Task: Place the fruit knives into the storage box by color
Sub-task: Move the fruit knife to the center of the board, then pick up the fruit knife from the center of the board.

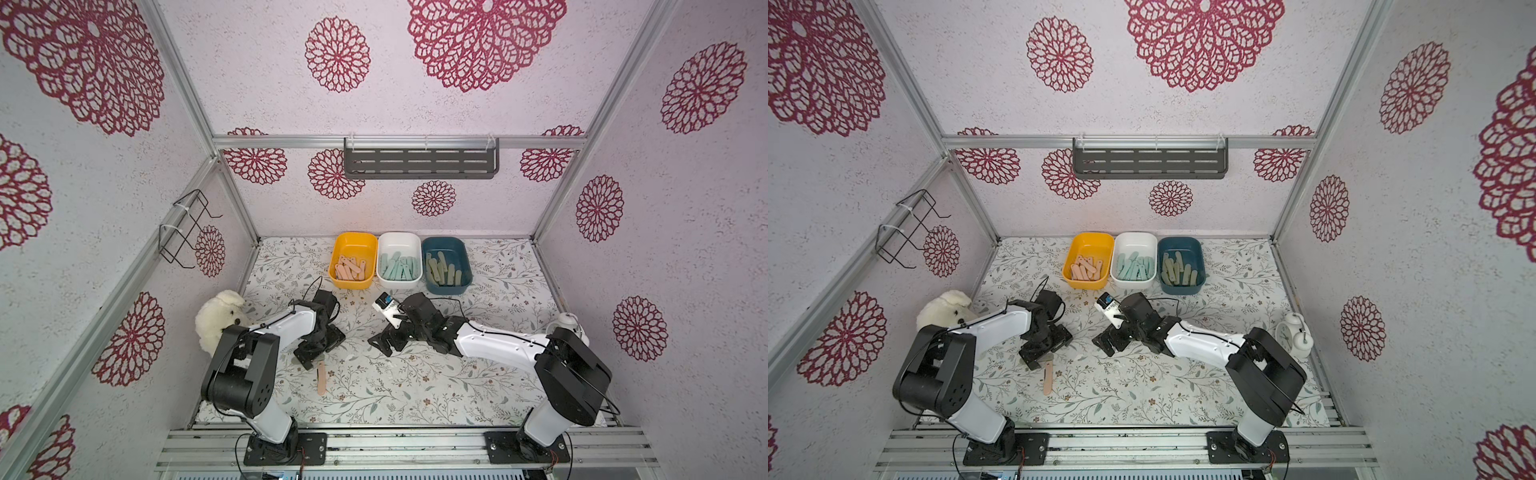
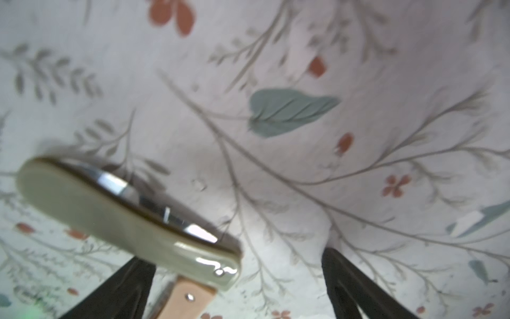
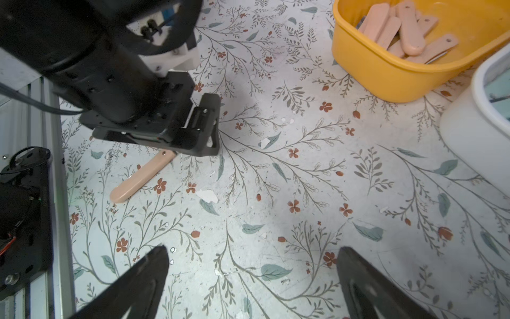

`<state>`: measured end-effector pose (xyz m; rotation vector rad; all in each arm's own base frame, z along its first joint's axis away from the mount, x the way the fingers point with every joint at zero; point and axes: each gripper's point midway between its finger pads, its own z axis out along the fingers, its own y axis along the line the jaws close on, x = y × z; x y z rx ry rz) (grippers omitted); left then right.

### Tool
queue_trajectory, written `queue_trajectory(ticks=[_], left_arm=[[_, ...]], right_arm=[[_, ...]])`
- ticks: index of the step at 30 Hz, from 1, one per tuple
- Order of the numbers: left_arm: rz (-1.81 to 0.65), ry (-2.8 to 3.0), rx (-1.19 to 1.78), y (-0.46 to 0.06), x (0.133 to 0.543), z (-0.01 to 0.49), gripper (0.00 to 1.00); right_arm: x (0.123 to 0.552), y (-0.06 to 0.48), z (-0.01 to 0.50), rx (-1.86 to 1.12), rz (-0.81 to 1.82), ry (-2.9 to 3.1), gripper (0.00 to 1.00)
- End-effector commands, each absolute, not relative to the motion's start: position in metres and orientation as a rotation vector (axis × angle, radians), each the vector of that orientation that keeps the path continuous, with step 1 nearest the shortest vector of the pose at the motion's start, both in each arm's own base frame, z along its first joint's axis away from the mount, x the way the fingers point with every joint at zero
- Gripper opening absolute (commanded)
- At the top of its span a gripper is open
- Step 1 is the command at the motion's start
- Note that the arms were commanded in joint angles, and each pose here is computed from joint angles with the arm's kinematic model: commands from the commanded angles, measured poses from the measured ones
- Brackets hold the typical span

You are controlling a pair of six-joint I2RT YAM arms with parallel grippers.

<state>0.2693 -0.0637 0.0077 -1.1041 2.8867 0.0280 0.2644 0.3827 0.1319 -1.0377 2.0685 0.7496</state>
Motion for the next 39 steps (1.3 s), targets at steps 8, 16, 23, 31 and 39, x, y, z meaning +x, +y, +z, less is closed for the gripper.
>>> queue_trajectory(ticks=[8, 16, 23, 31, 39], left_arm=[[0.141, 2.93, -0.976, -0.048, 0.247, 0.012, 0.91], [0.005, 2.973, -0.83, -0.08, 0.217, 0.02, 0.97], [-0.11, 3.036, -0.767, -0.099, 0.207, -0.002, 0.97], [-0.061, 3.058, -0.767, -0.106, 0.181, 0.016, 0.83], [-0.013, 3.055, -0.774, -0.102, 0.168, 0.011, 0.58]], right_arm=[[0.278, 0.39, 0.142, -1.006, 0.784, 2.065, 0.99], [0.28, 0.388, 0.136, -1.001, 0.779, 2.086, 0.99], [0.276, 0.38, 0.135, -0.994, 0.769, 2.101, 0.99], [0.274, 0.377, 0.142, -0.975, 0.769, 2.103, 0.99], [0.273, 0.376, 0.147, -0.979, 0.769, 2.1, 0.99]])
